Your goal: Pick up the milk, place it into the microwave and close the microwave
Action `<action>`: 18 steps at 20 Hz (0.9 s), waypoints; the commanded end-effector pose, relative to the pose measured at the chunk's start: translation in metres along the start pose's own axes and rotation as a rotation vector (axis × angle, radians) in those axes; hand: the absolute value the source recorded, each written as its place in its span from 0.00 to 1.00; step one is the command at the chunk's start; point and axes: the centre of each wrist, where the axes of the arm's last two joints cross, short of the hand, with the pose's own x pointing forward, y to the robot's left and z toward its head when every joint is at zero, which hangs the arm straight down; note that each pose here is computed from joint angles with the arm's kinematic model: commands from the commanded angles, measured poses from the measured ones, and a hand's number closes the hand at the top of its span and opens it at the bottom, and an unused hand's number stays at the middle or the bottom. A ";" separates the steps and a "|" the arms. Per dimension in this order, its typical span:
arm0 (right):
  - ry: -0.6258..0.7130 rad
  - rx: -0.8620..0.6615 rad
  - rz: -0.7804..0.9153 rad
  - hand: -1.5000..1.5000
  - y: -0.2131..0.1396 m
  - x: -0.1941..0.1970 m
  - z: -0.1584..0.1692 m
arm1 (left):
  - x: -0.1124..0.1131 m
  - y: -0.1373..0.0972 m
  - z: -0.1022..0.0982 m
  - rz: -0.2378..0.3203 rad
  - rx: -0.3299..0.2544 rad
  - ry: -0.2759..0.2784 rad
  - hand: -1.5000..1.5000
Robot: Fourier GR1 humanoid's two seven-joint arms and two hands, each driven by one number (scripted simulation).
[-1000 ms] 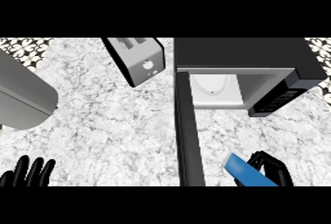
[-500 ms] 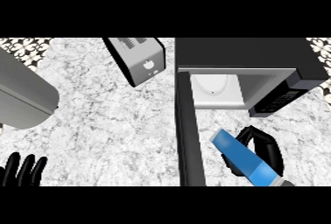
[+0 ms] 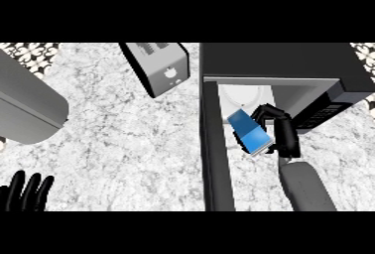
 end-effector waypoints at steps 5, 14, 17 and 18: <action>0.056 -0.064 0.118 1.00 -0.022 -0.017 -0.065 | -0.005 0.012 -0.002 0.010 -0.020 0.003 0.00; 0.088 -0.250 0.316 1.00 -0.035 -0.009 -0.101 | 0.000 0.007 -0.007 0.019 -0.043 -0.001 0.00; -0.002 -0.309 0.440 1.00 -0.035 -0.004 -0.107 | -0.001 0.002 -0.007 -0.006 -0.034 -0.005 0.00; -0.016 -0.331 0.467 1.00 -0.047 -0.002 -0.111 | -0.001 0.009 -0.006 -0.008 -0.032 0.005 0.00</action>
